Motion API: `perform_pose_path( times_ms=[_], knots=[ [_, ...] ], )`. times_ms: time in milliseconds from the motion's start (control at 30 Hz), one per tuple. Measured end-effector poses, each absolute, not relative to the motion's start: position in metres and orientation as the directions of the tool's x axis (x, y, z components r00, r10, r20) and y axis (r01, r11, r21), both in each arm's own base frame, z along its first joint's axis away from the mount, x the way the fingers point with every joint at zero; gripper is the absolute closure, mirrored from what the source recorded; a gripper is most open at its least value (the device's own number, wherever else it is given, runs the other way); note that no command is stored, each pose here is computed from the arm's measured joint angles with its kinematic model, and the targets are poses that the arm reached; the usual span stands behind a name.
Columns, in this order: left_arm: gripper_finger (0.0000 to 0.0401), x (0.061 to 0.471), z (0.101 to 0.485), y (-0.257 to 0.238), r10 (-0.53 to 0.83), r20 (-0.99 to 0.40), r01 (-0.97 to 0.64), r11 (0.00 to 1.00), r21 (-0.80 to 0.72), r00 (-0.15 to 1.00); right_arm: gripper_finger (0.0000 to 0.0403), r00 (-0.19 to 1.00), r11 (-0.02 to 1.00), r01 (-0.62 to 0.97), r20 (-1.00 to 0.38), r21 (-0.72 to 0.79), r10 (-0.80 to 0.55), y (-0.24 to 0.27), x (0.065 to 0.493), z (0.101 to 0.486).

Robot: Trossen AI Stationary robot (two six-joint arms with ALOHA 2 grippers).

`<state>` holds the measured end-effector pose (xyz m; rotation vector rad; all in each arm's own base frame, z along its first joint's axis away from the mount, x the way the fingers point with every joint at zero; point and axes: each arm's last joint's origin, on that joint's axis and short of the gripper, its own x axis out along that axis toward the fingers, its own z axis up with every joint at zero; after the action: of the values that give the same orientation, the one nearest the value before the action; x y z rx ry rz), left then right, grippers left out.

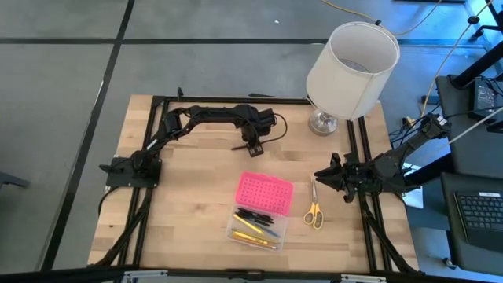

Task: Pick & place school supplies into a supply box
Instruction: Put the black pen into the pink supply box

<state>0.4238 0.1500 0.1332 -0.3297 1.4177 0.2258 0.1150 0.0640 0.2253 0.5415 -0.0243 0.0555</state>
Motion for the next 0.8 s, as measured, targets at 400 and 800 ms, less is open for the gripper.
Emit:
perform_pose_path(
  times_ms=[400,800],
  knots=[
    [0.0298,0.4221,0.1327,0.1493,-0.002,-0.994,-0.3,0.953,-0.034,0.108,0.0305,0.998,0.857,-0.058,0.035,0.512,0.046,0.0639,0.115,0.225],
    [0.039,0.4243,0.1332,0.1427,0.019,-0.995,-0.178,0.984,0.001,0.101,0.0305,0.998,0.859,-0.057,0.033,0.509,0.047,0.064,0.115,0.2247]
  ],
)
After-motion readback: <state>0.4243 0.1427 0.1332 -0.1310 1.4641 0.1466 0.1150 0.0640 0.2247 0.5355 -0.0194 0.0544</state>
